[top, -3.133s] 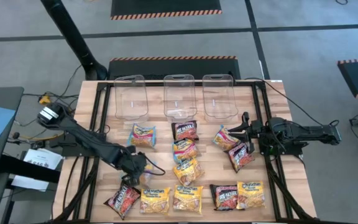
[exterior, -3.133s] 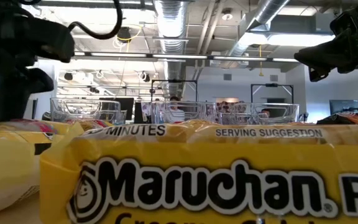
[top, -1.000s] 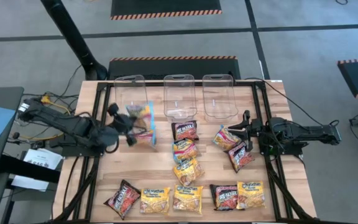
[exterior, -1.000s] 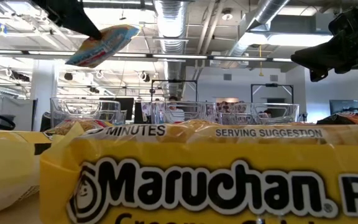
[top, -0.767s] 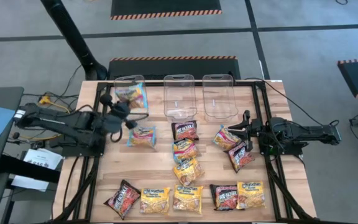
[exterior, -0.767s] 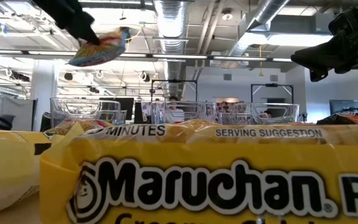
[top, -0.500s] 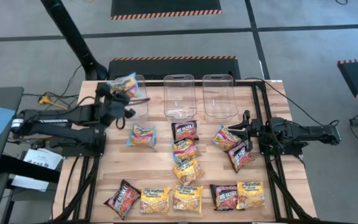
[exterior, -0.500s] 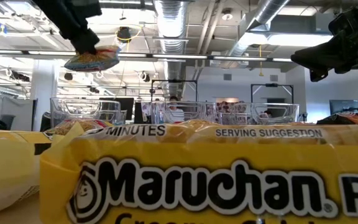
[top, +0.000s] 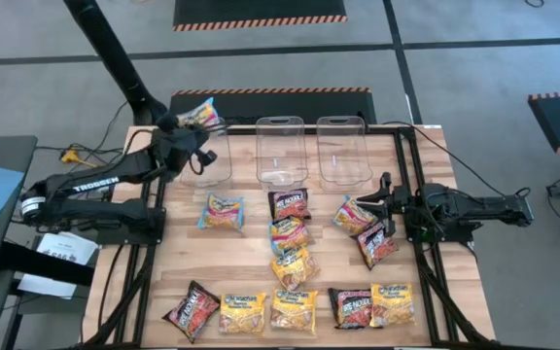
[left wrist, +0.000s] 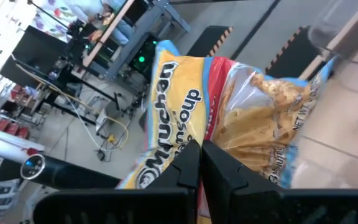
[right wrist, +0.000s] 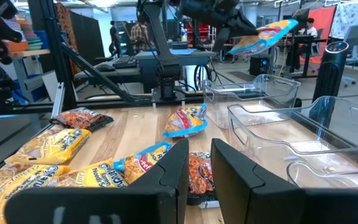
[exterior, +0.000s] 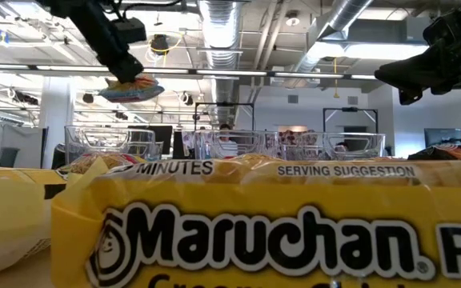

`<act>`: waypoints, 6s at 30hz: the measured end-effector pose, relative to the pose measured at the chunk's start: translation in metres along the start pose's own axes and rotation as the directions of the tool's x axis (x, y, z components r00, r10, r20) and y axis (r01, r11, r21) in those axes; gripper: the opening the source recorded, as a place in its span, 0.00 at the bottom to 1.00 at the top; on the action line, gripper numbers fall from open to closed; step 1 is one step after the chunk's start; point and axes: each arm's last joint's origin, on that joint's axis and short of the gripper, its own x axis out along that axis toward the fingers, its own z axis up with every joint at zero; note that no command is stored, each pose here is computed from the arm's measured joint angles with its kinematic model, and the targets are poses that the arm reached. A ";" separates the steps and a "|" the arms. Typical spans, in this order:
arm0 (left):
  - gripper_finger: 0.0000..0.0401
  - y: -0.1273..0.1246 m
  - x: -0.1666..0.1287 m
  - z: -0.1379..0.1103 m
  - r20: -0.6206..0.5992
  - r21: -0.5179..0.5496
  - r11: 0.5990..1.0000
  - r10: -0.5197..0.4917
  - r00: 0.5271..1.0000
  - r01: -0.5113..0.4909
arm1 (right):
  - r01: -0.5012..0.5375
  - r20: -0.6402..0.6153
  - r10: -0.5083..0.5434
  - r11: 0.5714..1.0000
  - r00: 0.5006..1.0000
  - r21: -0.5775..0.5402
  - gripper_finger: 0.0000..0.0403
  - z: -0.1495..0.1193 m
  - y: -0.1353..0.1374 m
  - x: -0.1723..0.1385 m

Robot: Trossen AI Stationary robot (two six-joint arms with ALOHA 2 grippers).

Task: Sort Maruchan noodles
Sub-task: Put the blue noodle pack into the left transparent bin, then put the black noodle pack into the right transparent bin

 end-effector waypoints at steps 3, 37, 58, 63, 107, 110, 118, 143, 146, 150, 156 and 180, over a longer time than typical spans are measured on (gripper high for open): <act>0.00 -0.001 0.013 -0.002 -0.039 0.038 0.999 0.014 0.999 -0.012 | 0.000 0.000 0.000 1.000 1.000 0.000 0.24 0.000 0.000 0.000; 0.00 -0.032 0.099 -0.036 -0.266 0.168 0.971 -0.123 0.956 0.172 | -0.001 0.000 0.001 1.000 1.000 0.028 0.24 0.000 0.000 0.000; 0.00 -0.016 0.114 -0.056 -0.295 0.001 0.942 -0.320 0.900 0.336 | -0.001 0.001 0.001 1.000 1.000 0.027 0.24 0.000 0.000 0.000; 0.06 -0.014 0.115 -0.062 -0.307 -0.064 0.928 -0.368 0.878 0.367 | -0.001 0.001 0.001 1.000 1.000 0.027 0.24 0.000 0.000 0.000; 0.22 0.002 -0.018 0.003 0.380 -0.308 0.487 -0.725 0.575 0.817 | 0.050 0.490 0.024 0.989 0.872 -0.138 0.32 0.111 0.004 -0.024; 0.22 -0.005 -0.026 0.006 0.390 -0.280 0.453 -0.752 0.532 0.846 | 0.041 0.394 0.021 0.988 0.919 -0.150 0.37 0.122 0.005 -0.017; 0.22 -0.017 -0.046 0.011 0.405 -0.210 0.383 -0.803 0.437 0.899 | -0.005 -0.004 0.005 0.999 1.000 -0.033 0.47 0.137 0.008 0.011; 0.22 -0.022 -0.053 0.012 0.407 -0.189 0.357 -0.820 0.404 0.915 | 0.573 -0.830 0.104 0.677 0.548 0.462 0.48 0.083 0.015 0.055; 0.22 -0.022 -0.053 0.012 0.406 -0.189 0.357 -0.820 0.404 0.915 | 0.604 -0.862 0.134 0.662 0.489 0.445 0.48 0.074 0.019 0.063; 0.22 -0.022 -0.053 0.012 0.406 -0.189 0.357 -0.820 0.404 0.915 | 0.637 -0.903 0.168 0.659 0.395 0.401 0.48 0.061 0.026 0.072; 0.22 -0.022 -0.053 0.012 0.406 -0.186 0.358 -0.820 0.404 0.915 | 0.644 -0.947 0.174 0.698 0.271 0.313 0.48 0.043 0.039 0.080; 0.22 -0.021 -0.052 0.012 0.401 -0.206 0.400 -0.798 0.450 0.893 | 0.496 -0.993 0.096 0.867 -0.067 0.050 0.48 -0.021 0.069 0.100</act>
